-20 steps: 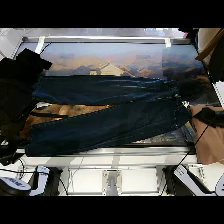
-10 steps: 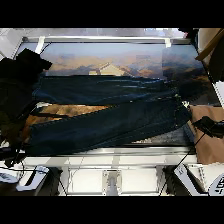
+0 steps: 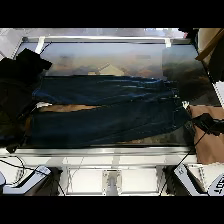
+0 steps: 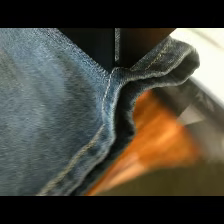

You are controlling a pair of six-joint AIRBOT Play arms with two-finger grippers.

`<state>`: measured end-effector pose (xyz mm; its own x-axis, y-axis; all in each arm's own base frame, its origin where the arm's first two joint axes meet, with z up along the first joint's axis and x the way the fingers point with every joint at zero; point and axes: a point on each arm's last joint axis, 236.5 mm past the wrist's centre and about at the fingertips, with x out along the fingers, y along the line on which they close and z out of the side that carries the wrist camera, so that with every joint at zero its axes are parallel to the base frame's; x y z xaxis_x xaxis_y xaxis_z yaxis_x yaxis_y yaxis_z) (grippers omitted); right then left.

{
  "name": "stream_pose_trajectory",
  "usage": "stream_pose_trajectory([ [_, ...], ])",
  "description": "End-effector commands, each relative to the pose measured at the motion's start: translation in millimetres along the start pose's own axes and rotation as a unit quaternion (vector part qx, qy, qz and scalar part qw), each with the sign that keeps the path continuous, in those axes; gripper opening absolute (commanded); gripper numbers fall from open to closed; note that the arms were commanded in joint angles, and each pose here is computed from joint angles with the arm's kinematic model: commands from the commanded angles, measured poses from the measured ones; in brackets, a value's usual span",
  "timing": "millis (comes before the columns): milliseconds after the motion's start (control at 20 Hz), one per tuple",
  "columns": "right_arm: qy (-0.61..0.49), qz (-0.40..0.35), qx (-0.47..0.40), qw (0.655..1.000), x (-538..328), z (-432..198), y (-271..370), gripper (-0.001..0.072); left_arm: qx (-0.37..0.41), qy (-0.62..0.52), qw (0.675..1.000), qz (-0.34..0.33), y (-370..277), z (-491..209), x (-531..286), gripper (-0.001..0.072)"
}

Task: Fold the clothes and pants, and hang the long-sleeved shirts on hangers.

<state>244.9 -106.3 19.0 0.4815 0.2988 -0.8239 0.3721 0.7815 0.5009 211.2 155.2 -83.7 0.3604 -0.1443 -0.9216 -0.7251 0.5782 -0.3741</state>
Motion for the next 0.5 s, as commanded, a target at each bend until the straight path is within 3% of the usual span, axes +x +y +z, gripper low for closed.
stream_pose_trajectory([
  [0, -0.017, 0.005, 0.003, 1.0, -0.2, 7.9, 2.0, 0.0396, 0.05, -0.066, 0.997, -0.007, -37.4, 43.1, -5.7, 0.0015],
  [50, -0.023, 0.002, 0.003, 1.0, -0.3, 10.8, 0.7, 0.0397, 0.061, -0.069, 0.996, -0.014, -48.9, 47.6, -6.6, 0.0017],
  [100, -0.026, 0.001, 0.003, 1.0, -0.5, 12.4, 0.4, 0.0398, 0.062, -0.068, 0.995, -0.023, -59.4, 49.0, -8.5, 0.0115],
  [150, -0.027, 0.003, 0.003, 1.0, -0.8, 12.8, 1.4, 0.0399, 0.052, -0.064, 0.996, -0.03, -66.2, 49.5, -13.4, 0.0545],
  [200, -0.023, 0.002, -0.006, 1.0, -3.1, 12.2, 2.5, 0.0399, 0.04, -0.054, 0.997, -0.032, -68.6, 47.0, -19.6, 0.0692],
  [450, 0.0, -0.048, -0.019, 0.999, -13.7, -13.7, -22.9, 0.0399, -0.037, -0.011, 0.999, 0.023, -14.3, 7.0, -41.3, 0.0702],
])
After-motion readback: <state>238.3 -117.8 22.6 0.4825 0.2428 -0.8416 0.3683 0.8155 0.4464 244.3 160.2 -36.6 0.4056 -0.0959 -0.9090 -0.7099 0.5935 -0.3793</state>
